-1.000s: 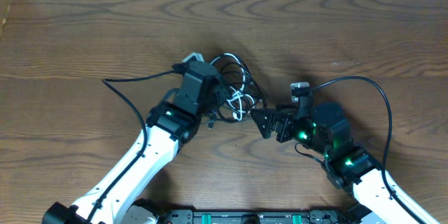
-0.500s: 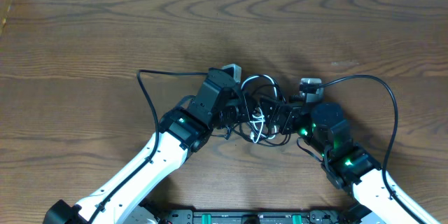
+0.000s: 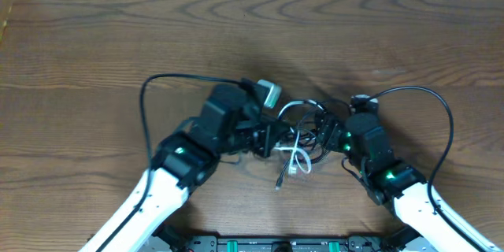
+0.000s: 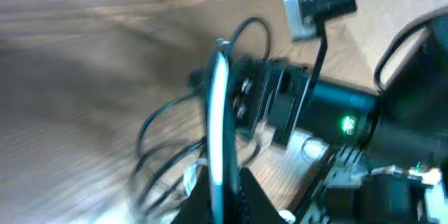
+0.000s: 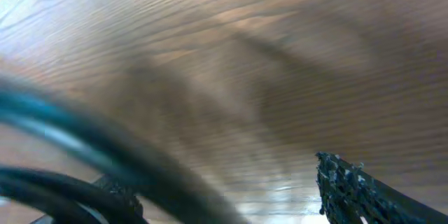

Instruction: Untangle cables

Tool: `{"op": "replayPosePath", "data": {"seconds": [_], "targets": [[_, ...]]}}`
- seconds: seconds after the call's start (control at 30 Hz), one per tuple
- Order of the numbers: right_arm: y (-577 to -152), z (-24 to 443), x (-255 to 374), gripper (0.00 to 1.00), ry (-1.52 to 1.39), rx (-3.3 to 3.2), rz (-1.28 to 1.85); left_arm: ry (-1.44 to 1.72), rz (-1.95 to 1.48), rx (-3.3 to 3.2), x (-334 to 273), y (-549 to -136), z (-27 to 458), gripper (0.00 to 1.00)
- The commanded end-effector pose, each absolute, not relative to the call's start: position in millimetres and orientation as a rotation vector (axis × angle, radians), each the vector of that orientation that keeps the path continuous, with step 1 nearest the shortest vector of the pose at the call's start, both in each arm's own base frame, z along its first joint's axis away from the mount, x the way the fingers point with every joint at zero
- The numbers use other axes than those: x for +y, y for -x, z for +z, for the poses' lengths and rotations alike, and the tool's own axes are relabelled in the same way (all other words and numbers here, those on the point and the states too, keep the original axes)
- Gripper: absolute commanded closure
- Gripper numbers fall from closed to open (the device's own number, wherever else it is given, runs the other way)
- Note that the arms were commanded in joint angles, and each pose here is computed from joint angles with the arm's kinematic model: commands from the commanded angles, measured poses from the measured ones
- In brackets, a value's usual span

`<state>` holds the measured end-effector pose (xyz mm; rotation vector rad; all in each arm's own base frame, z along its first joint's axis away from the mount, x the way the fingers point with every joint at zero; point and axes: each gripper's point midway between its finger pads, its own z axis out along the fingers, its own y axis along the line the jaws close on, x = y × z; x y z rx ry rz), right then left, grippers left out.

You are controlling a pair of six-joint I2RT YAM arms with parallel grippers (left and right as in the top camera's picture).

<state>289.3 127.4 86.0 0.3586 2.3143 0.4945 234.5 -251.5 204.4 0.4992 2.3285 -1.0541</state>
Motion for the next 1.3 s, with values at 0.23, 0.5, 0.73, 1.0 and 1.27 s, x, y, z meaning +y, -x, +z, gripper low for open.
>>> {"op": "replayPosePath", "data": {"seconds": [0.23, 0.5, 0.73, 1.0, 1.27], "targets": [[-300, 82, 85, 0.18, -0.463, 2.308, 0.417, -0.149, -0.719, 2.169, -147, -296, 244, 0.92], [-308, 98, 102, 0.05, -0.269, 2.263, 0.482, -0.676, -1.157, 1.972, -204, -258, 266, 0.92], [-299, 157, 154, 0.15, -0.02, 2.1, 0.845, -0.466, -1.138, 2.242, -199, -288, 204, 0.92], [-254, 191, 200, 0.84, 0.284, 2.024, 1.226, 0.104, -0.884, 2.328, -163, -356, 172, 0.92], [-257, 182, 196, 0.23, 0.066, 2.119, 1.293, 0.31, -0.949, 2.272, -178, -364, 185, 0.92]]}}
